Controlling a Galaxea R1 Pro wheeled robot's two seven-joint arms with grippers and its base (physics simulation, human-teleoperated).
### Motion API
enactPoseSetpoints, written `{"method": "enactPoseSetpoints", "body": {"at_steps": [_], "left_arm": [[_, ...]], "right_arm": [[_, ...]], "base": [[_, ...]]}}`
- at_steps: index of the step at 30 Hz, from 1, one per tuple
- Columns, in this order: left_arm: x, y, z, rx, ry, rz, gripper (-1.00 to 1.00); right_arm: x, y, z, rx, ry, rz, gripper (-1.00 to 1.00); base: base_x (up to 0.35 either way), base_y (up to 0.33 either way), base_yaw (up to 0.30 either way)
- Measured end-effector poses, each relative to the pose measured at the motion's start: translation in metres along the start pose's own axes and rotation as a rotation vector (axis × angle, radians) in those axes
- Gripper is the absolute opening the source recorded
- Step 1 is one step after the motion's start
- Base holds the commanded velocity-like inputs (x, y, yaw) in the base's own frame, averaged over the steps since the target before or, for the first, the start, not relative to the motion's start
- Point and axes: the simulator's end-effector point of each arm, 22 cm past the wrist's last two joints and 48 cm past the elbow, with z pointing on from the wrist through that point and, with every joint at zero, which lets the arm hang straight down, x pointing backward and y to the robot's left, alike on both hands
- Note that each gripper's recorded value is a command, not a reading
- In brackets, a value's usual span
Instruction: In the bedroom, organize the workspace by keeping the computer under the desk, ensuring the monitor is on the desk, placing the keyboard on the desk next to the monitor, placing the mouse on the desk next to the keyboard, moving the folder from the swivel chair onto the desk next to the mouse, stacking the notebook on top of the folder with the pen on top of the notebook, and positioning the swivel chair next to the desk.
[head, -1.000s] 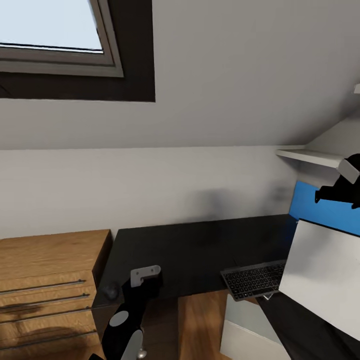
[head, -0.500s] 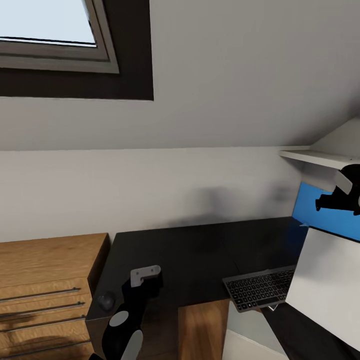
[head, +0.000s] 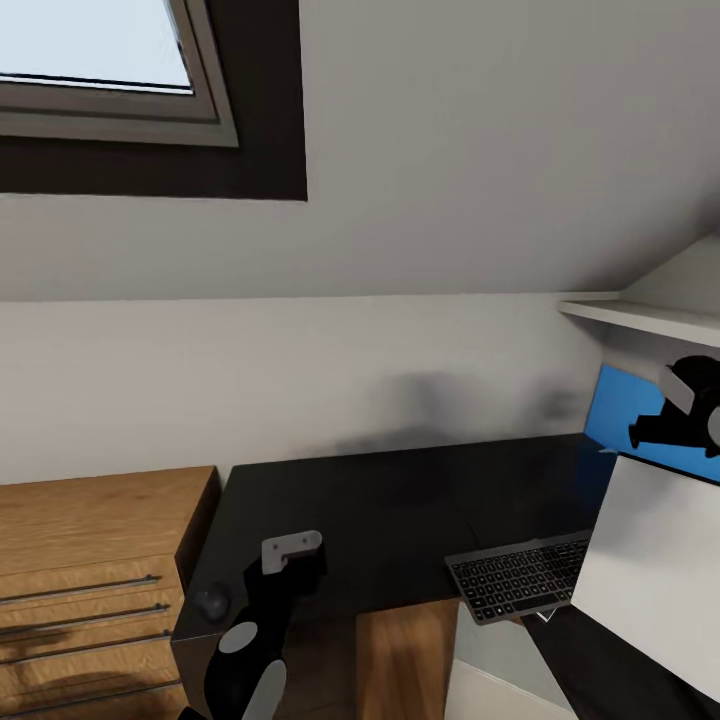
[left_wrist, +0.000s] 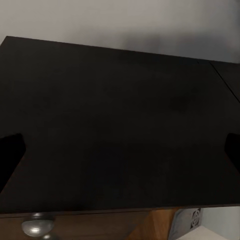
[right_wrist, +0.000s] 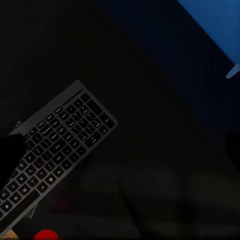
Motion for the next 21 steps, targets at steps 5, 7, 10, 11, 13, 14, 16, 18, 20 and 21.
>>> {"method": "enactPoseSetpoints", "body": {"at_steps": [5, 7, 10, 11, 13, 14, 16, 18, 20, 21], "left_arm": [[0.000, 0.000, 0.000, 0.000, 0.000, 0.000, 1.00], [0.000, -0.001, 0.000, 0.001, 0.000, 0.001, 1.00], [0.001, -0.002, 0.000, 0.005, 0.001, 0.003, 1.00], [0.001, -0.003, 0.000, 0.006, 0.001, 0.004, 1.00], [0.001, -0.004, -0.001, 0.007, 0.001, 0.004, 1.00], [0.001, -0.004, -0.001, 0.008, 0.000, 0.005, 1.00], [0.001, -0.004, -0.001, 0.009, 0.001, 0.005, 1.00], [0.001, -0.005, -0.001, 0.010, 0.001, 0.005, 1.00], [0.001, -0.005, -0.001, 0.010, 0.001, 0.005, 1.00], [0.001, -0.005, -0.001, 0.010, 0.001, 0.006, 1.00]], "right_arm": [[0.005, 0.000, 0.003, 0.001, 0.015, -0.003, 1.00], [0.009, 0.000, 0.005, 0.003, 0.024, -0.006, 1.00], [0.016, 0.001, 0.011, 0.007, 0.038, -0.012, 1.00], [0.018, 0.001, 0.012, 0.009, 0.041, -0.015, 1.00], [0.021, 0.001, 0.014, 0.012, 0.046, -0.018, 1.00], [0.023, 0.001, 0.015, 0.013, 0.050, -0.020, 1.00], [0.024, 0.001, 0.016, 0.014, 0.052, -0.022, 1.00], [0.026, 0.001, 0.017, 0.016, 0.055, -0.024, 1.00], [0.026, 0.001, 0.017, 0.017, 0.055, -0.025, 1.00], [0.027, 0.001, 0.018, 0.017, 0.056, -0.026, 1.00]], "base": [[-0.071, 0.000, 0.000], [-0.151, 0.000, 0.000], [-0.168, 0.000, 0.000], [-0.123, 0.000, 0.000], [-0.081, 0.000, 0.000], [-0.050, 0.000, 0.000], [-0.036, 0.000, 0.000], [-0.019, 0.000, 0.000], [-0.012, 0.000, 0.000], [-0.016, 0.000, 0.000]]}}
